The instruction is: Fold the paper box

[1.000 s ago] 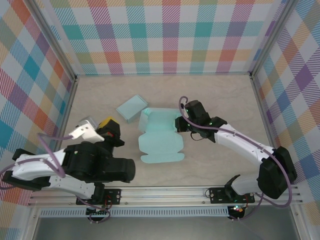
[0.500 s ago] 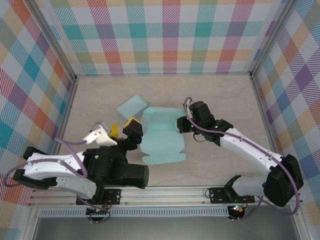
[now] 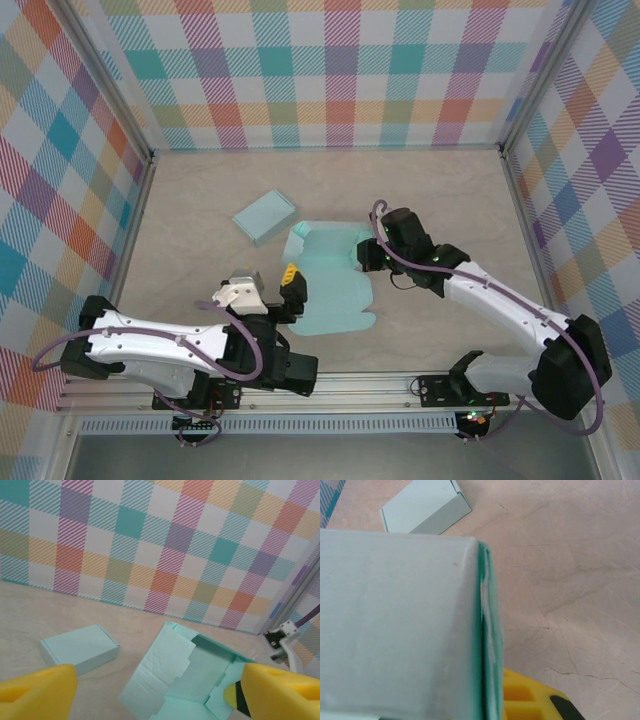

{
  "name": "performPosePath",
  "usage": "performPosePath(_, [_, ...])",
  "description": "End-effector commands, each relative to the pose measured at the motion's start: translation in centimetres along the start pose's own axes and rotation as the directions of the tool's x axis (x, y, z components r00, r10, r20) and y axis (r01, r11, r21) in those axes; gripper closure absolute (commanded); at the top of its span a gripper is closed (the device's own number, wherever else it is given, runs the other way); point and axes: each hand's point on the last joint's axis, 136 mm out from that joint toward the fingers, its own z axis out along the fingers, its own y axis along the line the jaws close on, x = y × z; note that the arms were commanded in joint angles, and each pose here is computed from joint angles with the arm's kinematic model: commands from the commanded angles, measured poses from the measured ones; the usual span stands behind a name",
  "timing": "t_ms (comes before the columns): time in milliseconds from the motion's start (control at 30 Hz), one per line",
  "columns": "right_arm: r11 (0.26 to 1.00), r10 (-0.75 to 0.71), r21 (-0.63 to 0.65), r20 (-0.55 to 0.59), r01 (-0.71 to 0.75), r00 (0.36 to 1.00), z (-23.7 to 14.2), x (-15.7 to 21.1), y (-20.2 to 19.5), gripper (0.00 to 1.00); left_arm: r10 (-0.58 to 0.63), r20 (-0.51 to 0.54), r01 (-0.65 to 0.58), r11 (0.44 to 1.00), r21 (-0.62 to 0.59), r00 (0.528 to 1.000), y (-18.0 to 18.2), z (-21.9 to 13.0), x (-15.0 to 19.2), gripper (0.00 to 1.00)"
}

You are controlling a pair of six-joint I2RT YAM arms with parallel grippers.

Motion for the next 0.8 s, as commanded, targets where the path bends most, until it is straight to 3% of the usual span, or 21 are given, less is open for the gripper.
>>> performPosePath(0, [1.0, 0.0, -0.012, -0.007, 0.0, 1.0, 0.3, -0.1, 0.2, 1.0, -0.517, 0.036, 0.517, 0.856, 0.011, 0.855, 0.0, 0.4, -1.8, 0.2])
performPosePath(67, [1.0, 0.001, -0.016, -0.008, -0.001, 1.0, 0.5, -0.1, 0.3, 1.0, -0.378, 0.018, 0.378, 0.924, -0.055, 0.926, 0.3, 0.9, -1.8, 0.2])
performPosePath(133, [1.0, -0.004, -0.016, -0.009, 0.004, 1.0, 0.6, -0.3, 0.3, 1.0, -0.117, -0.054, 0.111, 0.989, -0.102, 0.992, -0.3, 1.3, -0.8, 0.21])
performPosePath(167, [1.0, -0.005, -0.016, -0.011, 0.005, 1.0, 0.6, -0.4, 0.4, 1.0, 0.042, -0.138, -0.056, 0.994, -0.097, 0.99, -1.3, 1.6, 0.6, 0.17])
performPosePath(233, [1.0, -0.011, -0.016, -0.019, 0.01, 1.0, 0.8, -0.5, 0.5, 1.0, 0.32, -0.327, -0.332, 0.943, 0.02, 0.889, -2.8, 1.8, 4.4, 0.08])
performPosePath(300, [1.0, -0.011, -0.015, -0.023, 0.011, 1.0, 1.0, -0.6, 0.6, 1.0, 0.462, -0.458, -0.438, 0.884, 0.166, 0.759, -3.2, 1.5, 7.7, 0.03])
performPosePath(400, [1.0, -0.007, -0.009, -0.022, 0.007, 1.0, 1.1, -0.5, 0.4, 1.0, 0.548, -0.521, -0.426, 0.836, 0.346, 0.654, -4.4, 1.2, 9.7, 0.02])
performPosePath(500, [1.0, -0.002, 0.001, -0.024, 0.002, 1.0, 1.4, -0.2, 0.1, 1.0, 0.686, -0.489, -0.283, 0.694, 0.662, 0.539, -8.0, -1.1, 11.7, 0.0])
performPosePath(567, [1.0, -0.002, 0.006, -0.026, 0.002, 1.0, 1.5, -0.1, 0.0, 1.0, 0.711, -0.458, -0.272, 0.657, 0.703, 0.533, -8.2, -0.3, 11.1, 0.0])
performPosePath(633, [1.0, 0.003, 0.006, -0.028, -0.002, 1.0, 1.5, 0.0, -0.1, 1.0, 0.691, -0.425, -0.296, 0.67, 0.681, 0.585, -7.6, 1.4, 9.3, 0.0])
performPosePath(700, [1.0, 0.004, 0.003, -0.022, -0.004, 1.0, 1.5, 0.0, -0.1, 1.0, 0.662, -0.418, -0.185, 0.643, 0.743, 0.622, -7.8, 1.2, 7.7, 0.0])
performPosePath(767, [1.0, 0.007, -0.002, -0.02, -0.007, 1.0, 1.5, 0.0, 0.0, 1.0, 0.639, -0.4, -0.071, 0.58, 0.812, 0.657, -7.9, 0.0, 5.9, 0.0])
